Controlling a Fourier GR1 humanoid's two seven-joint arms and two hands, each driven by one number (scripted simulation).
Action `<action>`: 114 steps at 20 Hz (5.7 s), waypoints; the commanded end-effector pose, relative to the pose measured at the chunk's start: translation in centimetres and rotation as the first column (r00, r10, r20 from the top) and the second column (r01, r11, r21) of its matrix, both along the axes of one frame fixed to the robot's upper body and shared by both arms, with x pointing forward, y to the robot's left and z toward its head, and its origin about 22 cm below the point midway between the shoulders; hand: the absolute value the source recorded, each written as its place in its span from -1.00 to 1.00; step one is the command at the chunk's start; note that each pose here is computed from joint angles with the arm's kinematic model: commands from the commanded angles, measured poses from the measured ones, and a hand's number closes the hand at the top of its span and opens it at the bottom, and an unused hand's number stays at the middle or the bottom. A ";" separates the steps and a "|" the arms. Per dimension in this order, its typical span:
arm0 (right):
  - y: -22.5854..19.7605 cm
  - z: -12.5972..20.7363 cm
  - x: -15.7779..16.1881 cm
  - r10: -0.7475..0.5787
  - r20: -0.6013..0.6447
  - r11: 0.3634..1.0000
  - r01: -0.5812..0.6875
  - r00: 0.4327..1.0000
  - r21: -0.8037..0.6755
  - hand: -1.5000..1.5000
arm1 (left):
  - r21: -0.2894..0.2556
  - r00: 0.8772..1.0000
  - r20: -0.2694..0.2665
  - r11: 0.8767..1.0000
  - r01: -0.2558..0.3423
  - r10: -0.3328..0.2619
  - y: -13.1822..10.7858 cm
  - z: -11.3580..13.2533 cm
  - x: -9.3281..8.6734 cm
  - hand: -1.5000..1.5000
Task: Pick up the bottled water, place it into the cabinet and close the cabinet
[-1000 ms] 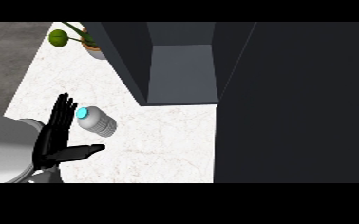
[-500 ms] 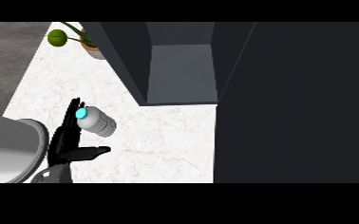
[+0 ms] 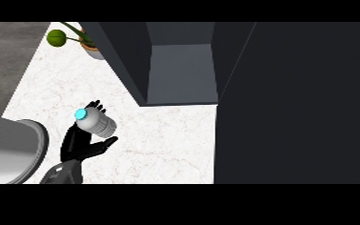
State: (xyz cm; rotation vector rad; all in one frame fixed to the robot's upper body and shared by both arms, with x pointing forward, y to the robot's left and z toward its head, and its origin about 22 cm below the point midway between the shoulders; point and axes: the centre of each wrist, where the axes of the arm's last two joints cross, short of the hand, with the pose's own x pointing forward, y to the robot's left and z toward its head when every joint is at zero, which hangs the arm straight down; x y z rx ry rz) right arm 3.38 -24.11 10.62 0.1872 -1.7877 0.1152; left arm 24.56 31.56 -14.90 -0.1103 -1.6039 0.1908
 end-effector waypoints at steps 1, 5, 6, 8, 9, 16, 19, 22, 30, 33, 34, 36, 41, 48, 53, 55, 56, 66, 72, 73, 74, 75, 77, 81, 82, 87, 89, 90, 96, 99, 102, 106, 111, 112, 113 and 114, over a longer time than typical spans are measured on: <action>-0.3 2.6 -1.5 -0.007 0.044 1.000 0.006 0.999 0.020 -1.00 | -0.053 0.998 0.023 0.997 -0.059 0.061 -0.7 -1.4 -1.2 1.00; 0.1 2.9 -0.8 -0.001 0.048 1.000 0.000 0.999 0.013 -1.00 | -0.136 0.999 0.036 0.991 -0.009 0.014 -1.9 -0.6 0.9 1.00; -0.3 2.2 -0.7 0.020 0.060 1.000 -0.021 0.998 0.009 -1.00 | -0.132 0.997 0.049 0.990 -0.053 0.060 -1.0 -0.9 0.1 1.00; -0.1 2.2 -0.7 0.007 0.036 1.000 -0.008 0.999 0.014 -1.00 | -0.146 0.998 0.049 0.989 -0.027 0.035 0.1 -0.9 -0.5 1.00; -0.3 1.6 -0.7 -0.008 0.039 1.000 0.007 0.999 0.031 -1.00 | -0.158 0.998 0.050 0.987 -0.021 0.029 -1.3 -1.0 0.1 1.00; 0.1 1.7 -0.4 -0.015 0.020 1.000 0.015 1.000 0.017 -1.00 | -0.147 0.994 0.088 0.988 -0.046 0.060 -5.6 -2.9 -1.7 1.00; 1.0 1.9 -0.8 -0.014 0.033 1.000 0.014 0.999 0.016 -1.00 | -0.163 0.995 0.084 0.986 -0.038 0.052 -7.7 -3.6 -2.8 1.00; 0.4 2.0 -0.5 -0.022 0.022 1.000 0.022 1.000 0.005 -1.00 | -0.150 0.994 0.110 0.989 0.010 0.006 -7.8 -2.9 -2.2 1.00; 0.4 1.7 -0.2 -0.013 0.023 0.999 0.012 1.000 0.037 -1.00 | -0.183 0.992 0.113 0.980 0.082 -0.062 -10.5 -0.4 1.2 1.00; 0.2 1.9 -0.4 -0.007 0.011 1.000 0.006 1.000 0.030 -1.00 | -0.191 0.992 0.095 0.977 0.096 -0.079 -12.1 1.1 2.6 1.00; 0.5 1.4 -0.4 -0.008 0.027 0.999 0.007 1.000 0.046 -1.00 | -0.180 0.991 0.104 0.978 0.104 -0.086 -12.9 2.2 3.9 1.00; 0.1 2.1 -0.6 -0.006 0.028 0.999 0.005 1.000 0.046 -1.00 | -0.169 0.988 0.127 0.980 0.108 -0.087 -14.2 3.4 4.4 1.00; 0.3 2.8 -1.2 -0.009 0.019 0.999 0.008 1.000 0.041 -1.00 | -0.040 0.980 0.172 0.994 0.105 -0.096 -17.5 7.7 6.4 1.00; -0.4 1.4 -0.1 -0.038 0.039 0.998 0.037 0.999 0.041 -1.00 | 0.010 0.977 0.189 0.995 0.094 -0.095 -22.1 14.4 8.9 1.00; -0.8 0.8 0.1 -0.013 0.041 0.999 0.011 0.999 0.039 -1.00 | 0.111 0.983 0.148 0.990 0.089 -0.105 -24.3 16.5 11.4 1.00; -1.2 -0.7 0.5 -0.050 0.039 0.998 0.049 0.998 0.027 -1.00 | 0.141 0.989 0.121 0.988 0.066 -0.083 -24.4 17.2 12.1 1.00; -0.9 0.3 -0.6 -0.016 0.050 0.999 0.014 0.999 0.034 -1.00 | 0.145 0.995 0.088 0.989 0.040 -0.053 -25.4 18.1 12.5 1.00; -2.2 0.4 0.4 0.019 0.060 0.999 -0.021 0.998 0.031 -1.00 | 0.336 0.994 0.099 0.940 -0.067 0.036 -24.2 17.0 15.6 1.00; -2.3 0.5 0.5 0.000 0.081 0.999 -0.003 0.997 0.037 -1.00 | 0.418 0.987 0.029 0.895 -0.157 0.160 -22.3 15.7 16.5 1.00; -2.2 0.6 0.4 0.000 0.086 0.999 -0.003 0.996 0.035 -1.00 | 0.405 0.982 0.039 0.895 -0.185 0.185 -21.2 16.4 17.2 1.00; -2.4 -0.1 0.6 -0.006 0.077 0.999 0.003 0.997 0.040 -1.00 | 0.353 0.978 0.038 0.912 -0.207 0.207 -20.3 16.4 17.4 1.00; -2.5 0.6 1.2 0.000 0.089 1.000 -0.001 0.996 0.018 -1.00 | 0.354 0.974 0.026 0.909 -0.218 0.224 -22.1 16.5 17.2 1.00; -1.9 0.4 1.7 0.002 0.110 0.999 -0.007 0.994 0.044 -1.00 | 0.354 0.974 0.046 0.908 -0.225 0.224 -22.5 17.3 17.5 1.00; -1.9 1.1 0.5 0.029 0.085 0.999 -0.031 0.996 0.026 -1.00 | 0.434 0.965 0.086 0.863 -0.260 0.247 -19.4 16.0 17.7 1.00; -2.3 -0.3 1.4 0.026 0.086 0.999 -0.029 0.996 0.029 -1.00 | 0.451 0.965 0.091 0.854 -0.259 0.245 -19.8 17.0 18.2 -1.00; -2.5 0.3 0.4 0.030 0.087 0.999 -0.032 0.996 0.023 -1.00 | 0.514 0.952 0.168 0.801 -0.307 0.257 -20.7 18.1 18.7 -1.00; -2.6 -0.5 0.8 0.054 0.076 0.998 -0.055 0.996 0.016 -1.00 | 0.522 0.946 0.186 0.789 -0.325 0.266 -20.6 18.4 18.9 -1.00; -3.0 -0.7 0.8 0.052 0.074 0.999 -0.053 0.996 0.009 -1.00 | 0.524 0.948 0.178 0.790 -0.318 0.264 -19.8 18.1 18.9 -1.00; -1.9 -0.2 0.5 0.069 0.062 0.997 -0.071 0.996 0.041 -1.00 | 0.459 0.968 0.199 0.857 -0.232 0.156 -19.7 19.6 19.5 -1.00; -2.2 0.2 0.6 0.063 0.077 0.997 -0.065 0.995 0.029 -1.00 | 0.357 0.961 0.253 0.913 -0.198 0.110 -21.7 21.5 19.9 -1.00; -2.0 -0.5 0.9 0.078 0.076 0.996 -0.081 0.994 0.037 -1.00 | 0.248 0.948 0.307 0.956 -0.158 0.077 -21.3 22.6 20.3 -1.00; -2.6 -0.2 0.8 0.073 0.075 0.997 -0.076 0.994 0.032 -1.00 | 0.188 0.947 0.321 0.979 -0.074 0.009 -21.9 20.8 19.4 -1.00; -0.8 1.1 0.1 0.047 0.056 0.998 -0.049 0.997 0.051 -1.00 | 0.193 0.954 0.298 0.980 -0.038 -0.021 -23.0 19.5 18.6 -1.00; -1.7 1.3 0.5 0.061 0.073 0.997 -0.064 0.996 0.037 -1.00 | 0.181 0.954 0.300 0.982 -0.051 -0.005 -22.6 18.4 18.0 -1.00; -1.5 0.9 0.9 0.053 0.057 0.998 -0.055 0.997 0.040 -1.00 | 0.195 0.953 0.303 0.980 -0.048 -0.014 -23.5 20.0 18.4 -1.00; -1.4 1.1 -0.4 0.065 0.052 0.997 -0.067 0.997 0.040 -1.00 | 0.190 0.956 0.291 0.981 -0.031 -0.026 -23.3 19.7 18.4 -1.00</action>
